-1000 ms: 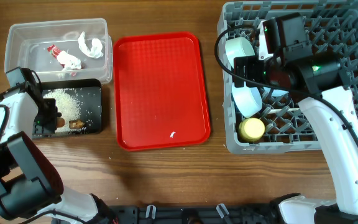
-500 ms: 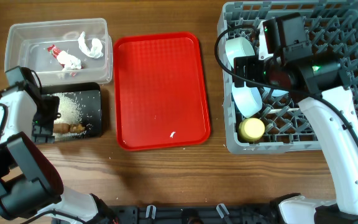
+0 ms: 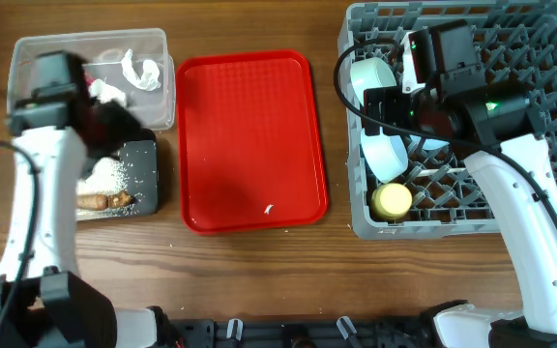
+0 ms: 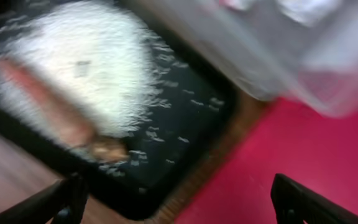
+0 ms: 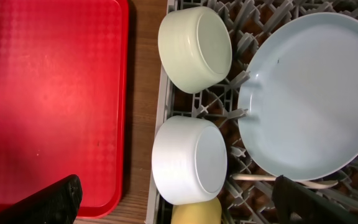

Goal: Sort waste into correct bins and load items into the dishwasher rack

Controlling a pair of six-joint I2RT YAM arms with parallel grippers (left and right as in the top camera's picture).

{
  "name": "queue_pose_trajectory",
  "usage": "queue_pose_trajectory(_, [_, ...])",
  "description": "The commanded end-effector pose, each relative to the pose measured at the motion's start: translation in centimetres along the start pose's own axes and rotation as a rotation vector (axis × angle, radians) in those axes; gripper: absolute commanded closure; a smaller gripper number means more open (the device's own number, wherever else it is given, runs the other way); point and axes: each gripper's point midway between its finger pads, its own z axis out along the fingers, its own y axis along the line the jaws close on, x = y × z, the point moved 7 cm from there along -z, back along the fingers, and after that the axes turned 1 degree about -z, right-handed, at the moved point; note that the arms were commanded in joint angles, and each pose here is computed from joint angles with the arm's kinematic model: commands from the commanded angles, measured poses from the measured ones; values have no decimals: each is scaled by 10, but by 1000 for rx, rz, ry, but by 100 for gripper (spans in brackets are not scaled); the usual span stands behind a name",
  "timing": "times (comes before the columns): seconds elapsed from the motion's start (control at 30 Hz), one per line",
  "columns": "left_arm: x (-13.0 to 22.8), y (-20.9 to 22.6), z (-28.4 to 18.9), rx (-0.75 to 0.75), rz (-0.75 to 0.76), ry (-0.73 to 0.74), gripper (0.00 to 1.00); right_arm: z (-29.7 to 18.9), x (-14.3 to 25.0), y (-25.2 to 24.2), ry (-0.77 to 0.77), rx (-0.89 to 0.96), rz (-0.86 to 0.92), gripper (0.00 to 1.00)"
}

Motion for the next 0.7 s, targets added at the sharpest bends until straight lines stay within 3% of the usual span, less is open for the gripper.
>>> queue_pose_trajectory(0.0, [31,-58,-13,168,399,0,4,2,0,2,10,-18,9,0])
queue_pose_trajectory(0.2, [74,-111,-25,240,695,-71,0,2,4,1,29,-16,8,0])
queue_pose_trajectory(0.43, [94,-126,-30,229,771,-102,0,-6,5,3,35,-39,9,0])
queue_pose_trajectory(0.67, [96,-127,-30,231,774,-101,0,-94,-2,-2,-138,-85,20,0])
